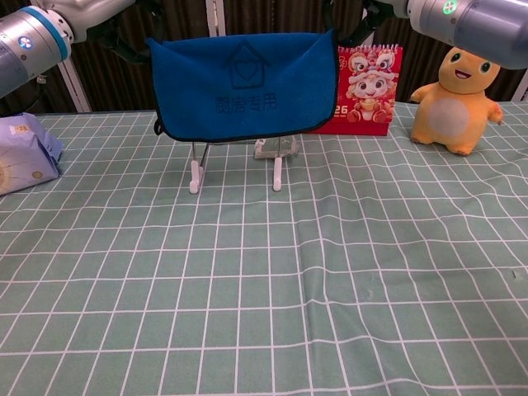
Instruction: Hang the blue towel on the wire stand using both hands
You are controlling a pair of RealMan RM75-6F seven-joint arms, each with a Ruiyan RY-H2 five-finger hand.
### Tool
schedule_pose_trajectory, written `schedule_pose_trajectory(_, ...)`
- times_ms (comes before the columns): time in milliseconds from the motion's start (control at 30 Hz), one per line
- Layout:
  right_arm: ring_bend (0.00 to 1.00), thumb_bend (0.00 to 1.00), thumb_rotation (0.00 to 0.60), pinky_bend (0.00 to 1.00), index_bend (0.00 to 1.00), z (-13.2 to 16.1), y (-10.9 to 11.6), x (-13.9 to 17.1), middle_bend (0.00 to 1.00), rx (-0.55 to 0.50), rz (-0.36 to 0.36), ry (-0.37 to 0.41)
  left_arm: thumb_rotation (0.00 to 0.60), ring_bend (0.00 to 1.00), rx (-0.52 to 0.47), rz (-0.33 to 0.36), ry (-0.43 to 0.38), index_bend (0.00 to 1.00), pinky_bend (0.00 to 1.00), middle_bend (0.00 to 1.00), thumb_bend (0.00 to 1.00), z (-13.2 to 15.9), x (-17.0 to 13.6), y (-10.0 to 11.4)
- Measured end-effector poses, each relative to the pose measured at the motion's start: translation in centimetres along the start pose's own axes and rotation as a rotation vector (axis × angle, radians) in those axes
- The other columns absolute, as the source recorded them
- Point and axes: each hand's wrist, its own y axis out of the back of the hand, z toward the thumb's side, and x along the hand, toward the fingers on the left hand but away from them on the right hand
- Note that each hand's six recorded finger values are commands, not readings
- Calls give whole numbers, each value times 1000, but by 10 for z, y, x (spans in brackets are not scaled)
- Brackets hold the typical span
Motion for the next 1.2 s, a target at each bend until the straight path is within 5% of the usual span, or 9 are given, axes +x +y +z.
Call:
schedule_pose_trajectory(967, 0, 511, 600, 0, 661, 4, -42, 11, 0, -25, 61, -12, 600, 0, 11, -107, 5, 801, 0, 0, 487, -9, -23, -44)
schedule_pose_trajectory(1067, 0, 499, 600, 0, 661, 3, -44, 12, 0, -23, 66, -10, 600, 0, 12, -112, 1, 660, 0, 0, 487, -7, -23, -46)
schedule_pose_trajectory(1133, 0, 469, 600, 0, 607, 2, -45, 13, 0, -19, 67, -11, 600, 0, 12, -114, -1, 428, 0, 0, 472, -6, -23, -48)
schedule_pose_trajectory(1200, 0, 376, 600, 0, 422, 2, -45, 13, 0, -16, 66, -12, 600, 0, 10, -115, -2, 118, 0, 0, 372, -6, -23, -48)
